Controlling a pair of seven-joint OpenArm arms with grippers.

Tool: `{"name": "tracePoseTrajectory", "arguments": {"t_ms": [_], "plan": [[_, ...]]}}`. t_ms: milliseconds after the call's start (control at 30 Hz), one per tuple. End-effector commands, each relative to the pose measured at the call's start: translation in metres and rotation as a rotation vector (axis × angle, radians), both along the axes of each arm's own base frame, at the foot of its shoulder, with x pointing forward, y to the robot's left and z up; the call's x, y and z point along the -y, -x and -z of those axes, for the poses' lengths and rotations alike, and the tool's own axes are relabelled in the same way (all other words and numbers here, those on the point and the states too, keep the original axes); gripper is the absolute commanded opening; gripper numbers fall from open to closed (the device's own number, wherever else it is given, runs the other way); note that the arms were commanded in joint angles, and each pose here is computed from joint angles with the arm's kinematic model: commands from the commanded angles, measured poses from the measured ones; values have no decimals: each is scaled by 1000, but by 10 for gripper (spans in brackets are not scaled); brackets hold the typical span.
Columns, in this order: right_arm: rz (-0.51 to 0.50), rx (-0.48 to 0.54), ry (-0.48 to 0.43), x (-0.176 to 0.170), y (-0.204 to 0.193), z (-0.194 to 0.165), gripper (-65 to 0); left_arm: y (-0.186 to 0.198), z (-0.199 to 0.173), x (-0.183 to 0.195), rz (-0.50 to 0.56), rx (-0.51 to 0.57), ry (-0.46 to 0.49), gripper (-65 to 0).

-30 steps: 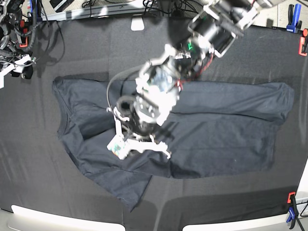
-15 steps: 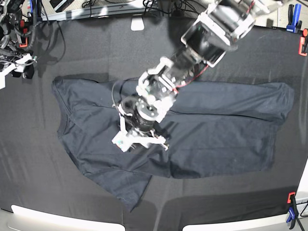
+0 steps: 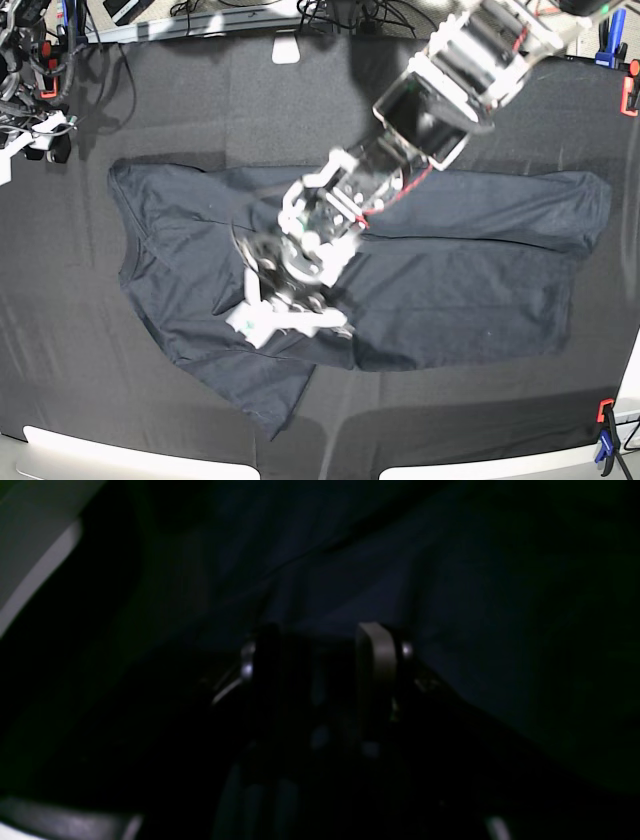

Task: Layout the t-shirt on the table in an organized manner, then fold the t-shirt properly

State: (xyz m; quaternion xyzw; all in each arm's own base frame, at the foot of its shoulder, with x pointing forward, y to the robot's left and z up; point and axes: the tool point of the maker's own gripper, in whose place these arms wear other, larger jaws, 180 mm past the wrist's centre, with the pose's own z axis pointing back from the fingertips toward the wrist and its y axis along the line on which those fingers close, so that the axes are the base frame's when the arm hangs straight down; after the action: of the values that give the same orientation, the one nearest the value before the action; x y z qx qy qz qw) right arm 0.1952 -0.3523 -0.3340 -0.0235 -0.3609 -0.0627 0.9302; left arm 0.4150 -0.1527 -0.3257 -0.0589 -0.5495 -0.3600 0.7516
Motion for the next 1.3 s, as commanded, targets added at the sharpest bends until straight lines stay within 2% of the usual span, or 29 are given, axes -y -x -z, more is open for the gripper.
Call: {"name": "tracePoseTrajectory", "arguments": {"t_ms": [0,133,233,267,400,533,767,1000,1167,1267], "plan": [[-24,43,27,3,-8,-13,-385,0,-35,25,78,76,56,-420],[-24,43,27,3,-8,-13,-385,25,-24,50,228,80,-18,-419],[-24,42,27,3,-7,-13,-385,34,-20,59,285,161,-130,-420],[-24,41,27,3,-7,-13,-385,34,-21,59,288,191,-159,-420],[-24,33,26,3,-6,-12,-385,17,-35,46,188,281,-190,-420],[-23,19,24,3,-5,-10,-385,4,-30,39,177,277,-239,-420],[-24,20,24,2,-5,-10,-385,-14,2,20,162,225,-348,-420],[-24,20,24,2,-5,-10,-385,-15,21,16,197,216,-359,-420],[-24,20,24,2,-5,-10,-385,-15,21,18,209,226,-350,-439],[-23,19,24,2,-5,-10,-385,-13,16,24,232,253,-321,-497]]}}
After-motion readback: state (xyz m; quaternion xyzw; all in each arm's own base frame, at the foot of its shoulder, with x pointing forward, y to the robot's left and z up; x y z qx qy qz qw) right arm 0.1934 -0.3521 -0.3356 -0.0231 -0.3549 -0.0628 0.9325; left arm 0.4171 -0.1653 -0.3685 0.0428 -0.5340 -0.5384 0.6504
